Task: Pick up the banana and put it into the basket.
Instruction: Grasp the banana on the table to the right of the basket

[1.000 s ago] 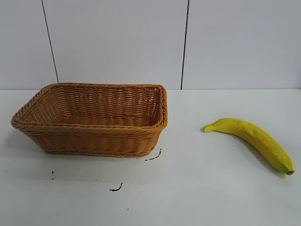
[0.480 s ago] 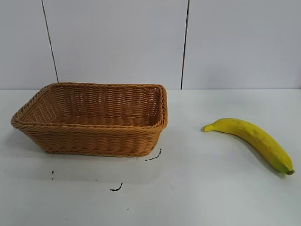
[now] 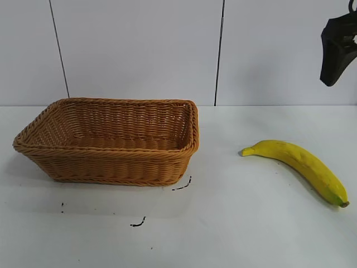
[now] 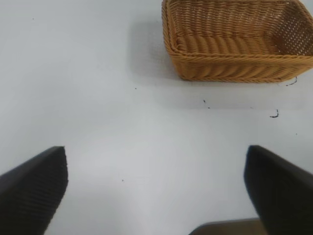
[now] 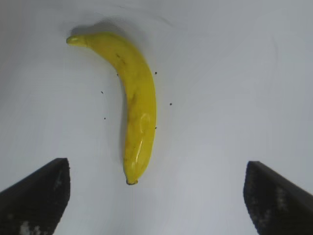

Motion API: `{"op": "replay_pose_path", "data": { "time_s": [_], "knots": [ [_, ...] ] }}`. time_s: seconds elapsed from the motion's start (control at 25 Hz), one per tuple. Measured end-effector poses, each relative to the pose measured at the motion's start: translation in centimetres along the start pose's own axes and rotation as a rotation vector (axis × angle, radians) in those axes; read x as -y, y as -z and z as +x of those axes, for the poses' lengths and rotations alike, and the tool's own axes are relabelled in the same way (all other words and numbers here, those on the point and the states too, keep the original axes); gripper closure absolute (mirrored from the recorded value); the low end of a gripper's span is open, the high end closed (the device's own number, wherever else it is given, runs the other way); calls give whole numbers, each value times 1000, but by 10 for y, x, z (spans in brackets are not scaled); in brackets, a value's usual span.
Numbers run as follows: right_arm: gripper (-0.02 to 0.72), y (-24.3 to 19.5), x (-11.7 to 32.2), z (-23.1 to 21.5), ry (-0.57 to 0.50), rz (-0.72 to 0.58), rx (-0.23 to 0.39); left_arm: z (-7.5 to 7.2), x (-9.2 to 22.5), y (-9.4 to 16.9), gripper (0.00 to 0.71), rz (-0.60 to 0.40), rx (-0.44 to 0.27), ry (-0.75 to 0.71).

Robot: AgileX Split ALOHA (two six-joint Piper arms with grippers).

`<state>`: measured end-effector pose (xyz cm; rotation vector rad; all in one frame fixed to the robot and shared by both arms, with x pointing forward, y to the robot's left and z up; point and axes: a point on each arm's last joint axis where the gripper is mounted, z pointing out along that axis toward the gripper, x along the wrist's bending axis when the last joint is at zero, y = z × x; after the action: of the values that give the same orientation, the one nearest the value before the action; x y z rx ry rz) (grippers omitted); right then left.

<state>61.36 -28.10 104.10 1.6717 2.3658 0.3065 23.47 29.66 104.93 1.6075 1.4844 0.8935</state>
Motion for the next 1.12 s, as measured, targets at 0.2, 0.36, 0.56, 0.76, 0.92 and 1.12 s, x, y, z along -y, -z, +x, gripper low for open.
{"op": "replay_pose_path", "data": {
  "time_s": [0.2,0.36,0.56,0.76,0.92,1.12],
  "knots": [
    [14,0,-7,16,52,-29,-15,0,0,0,15,0,0,0],
    [14,-2,-8,16,52,-33,-14,0,0,0,15,0,0,0],
    [14,-25,-8,15,50,20,-29,0,0,0,15,0,0,0],
    [14,-67,-10,14,44,76,-43,0,0,0,15,0,0,0],
    [14,-100,-10,13,29,95,-44,0,0,0,15,0,0,0],
    [14,-132,-8,13,27,108,-42,0,0,0,15,0,0,0]
  ]
}}
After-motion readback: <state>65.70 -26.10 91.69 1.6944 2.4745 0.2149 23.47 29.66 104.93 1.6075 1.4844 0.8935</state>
